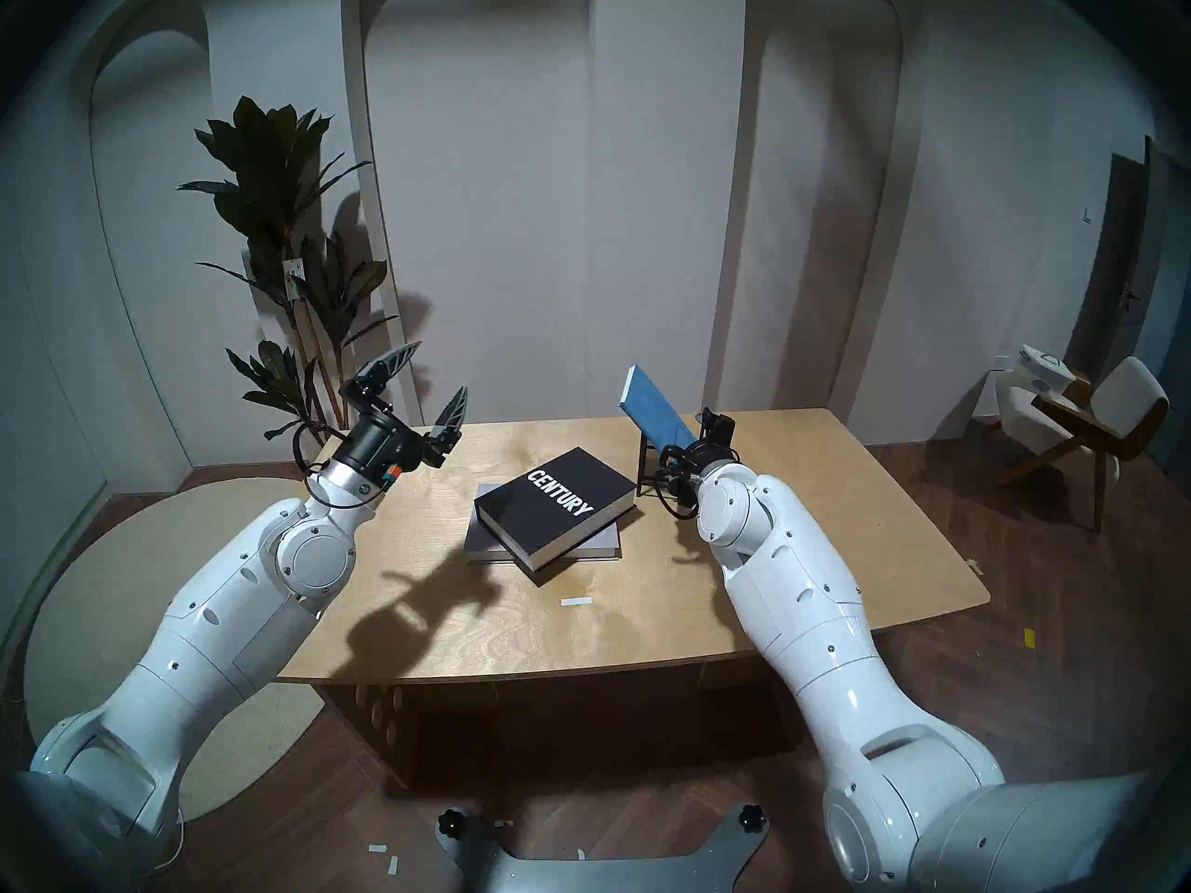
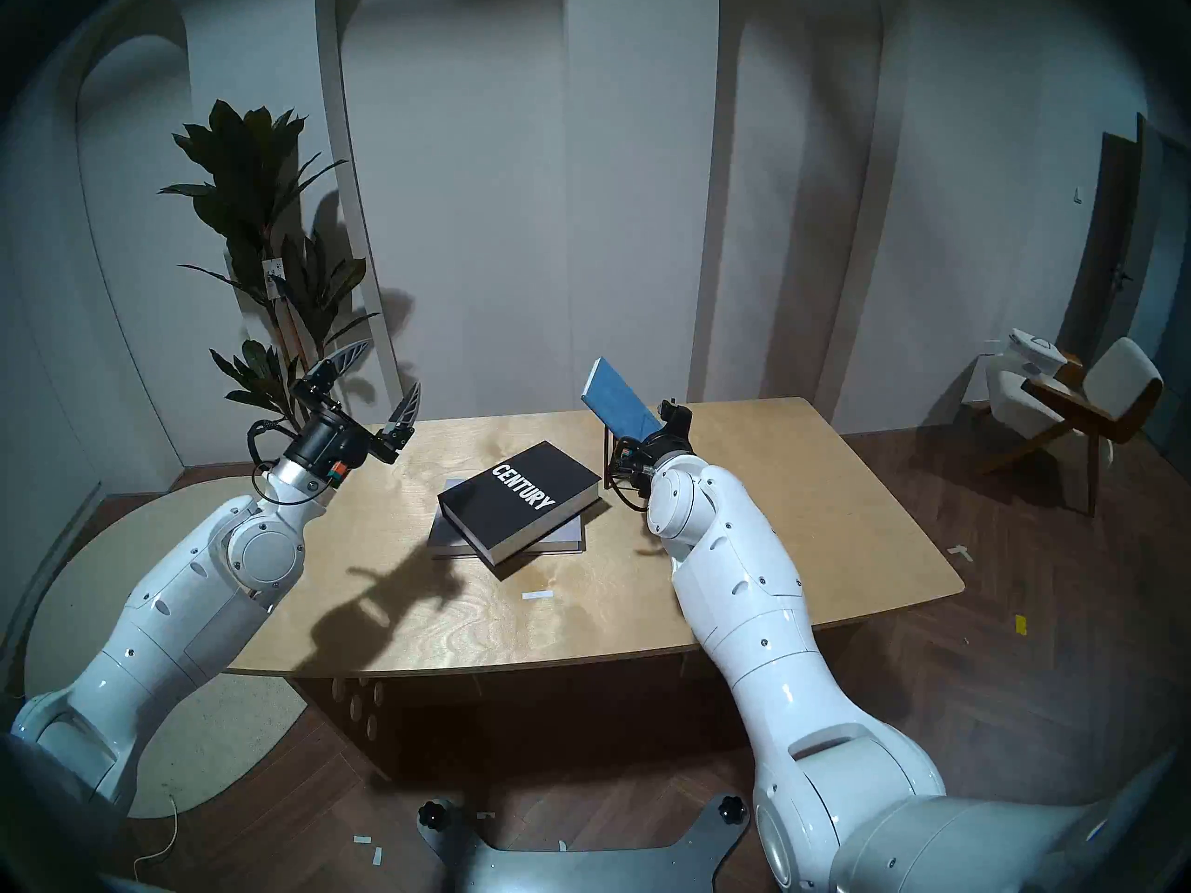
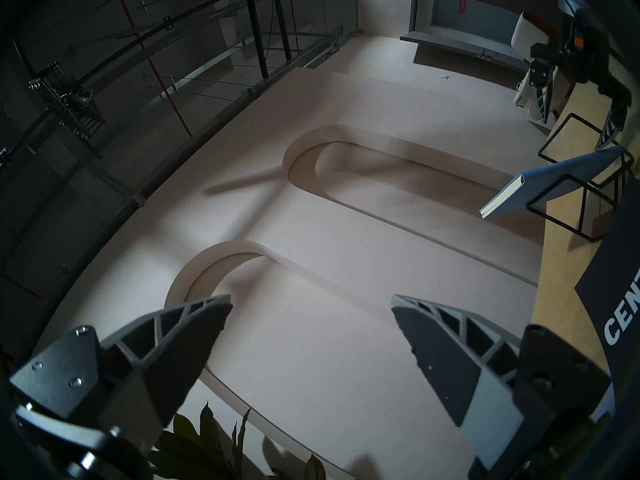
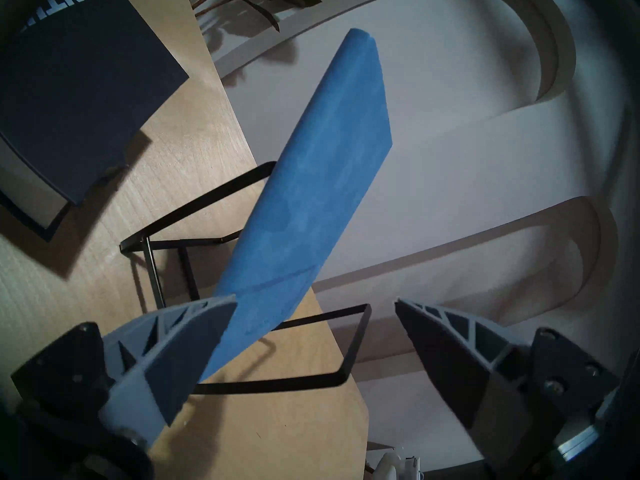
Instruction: Stack the books into one stack
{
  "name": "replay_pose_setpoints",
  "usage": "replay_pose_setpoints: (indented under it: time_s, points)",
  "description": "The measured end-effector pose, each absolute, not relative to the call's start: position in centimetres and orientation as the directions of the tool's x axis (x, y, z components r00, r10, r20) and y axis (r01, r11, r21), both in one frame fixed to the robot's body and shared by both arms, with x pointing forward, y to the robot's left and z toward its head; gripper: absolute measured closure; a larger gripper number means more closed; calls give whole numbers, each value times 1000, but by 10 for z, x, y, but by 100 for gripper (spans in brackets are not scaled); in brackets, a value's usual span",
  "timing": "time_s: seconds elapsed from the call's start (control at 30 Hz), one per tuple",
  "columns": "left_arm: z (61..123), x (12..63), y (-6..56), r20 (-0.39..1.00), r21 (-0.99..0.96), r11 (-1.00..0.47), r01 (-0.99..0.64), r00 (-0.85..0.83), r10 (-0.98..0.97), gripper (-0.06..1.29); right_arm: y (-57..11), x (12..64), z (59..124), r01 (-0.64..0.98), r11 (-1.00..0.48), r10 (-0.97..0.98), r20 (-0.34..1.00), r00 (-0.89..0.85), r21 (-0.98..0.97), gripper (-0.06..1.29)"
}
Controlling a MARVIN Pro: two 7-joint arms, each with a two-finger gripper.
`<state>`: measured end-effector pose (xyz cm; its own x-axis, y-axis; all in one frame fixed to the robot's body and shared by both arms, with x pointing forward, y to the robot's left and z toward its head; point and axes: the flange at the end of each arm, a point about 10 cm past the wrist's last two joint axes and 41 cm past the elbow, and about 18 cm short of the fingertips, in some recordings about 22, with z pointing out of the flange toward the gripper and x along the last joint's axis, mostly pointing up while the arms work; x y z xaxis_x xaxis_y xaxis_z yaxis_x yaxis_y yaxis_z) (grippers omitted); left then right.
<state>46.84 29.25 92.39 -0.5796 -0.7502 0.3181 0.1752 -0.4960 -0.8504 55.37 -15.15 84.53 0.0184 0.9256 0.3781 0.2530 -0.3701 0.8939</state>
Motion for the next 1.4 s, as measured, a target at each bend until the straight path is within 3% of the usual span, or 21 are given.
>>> replay_pose_setpoints:
  time_s: [0.37, 0.97, 1.4]
  points:
    - [926, 466, 292, 342, -853, -499, 153, -558, -756, 3, -135, 571, 848, 178, -418, 908, 417, 46, 891, 0]
    - [929, 463, 293, 361, -849, -506, 149, -536, -763, 3, -97, 547, 859, 24, -562, 822, 556, 124, 827, 0]
    - [930, 462, 294, 364, -849, -507, 148, -531, -765, 3, -102, 538, 862, 145, -669, 743, 654, 141, 729, 0]
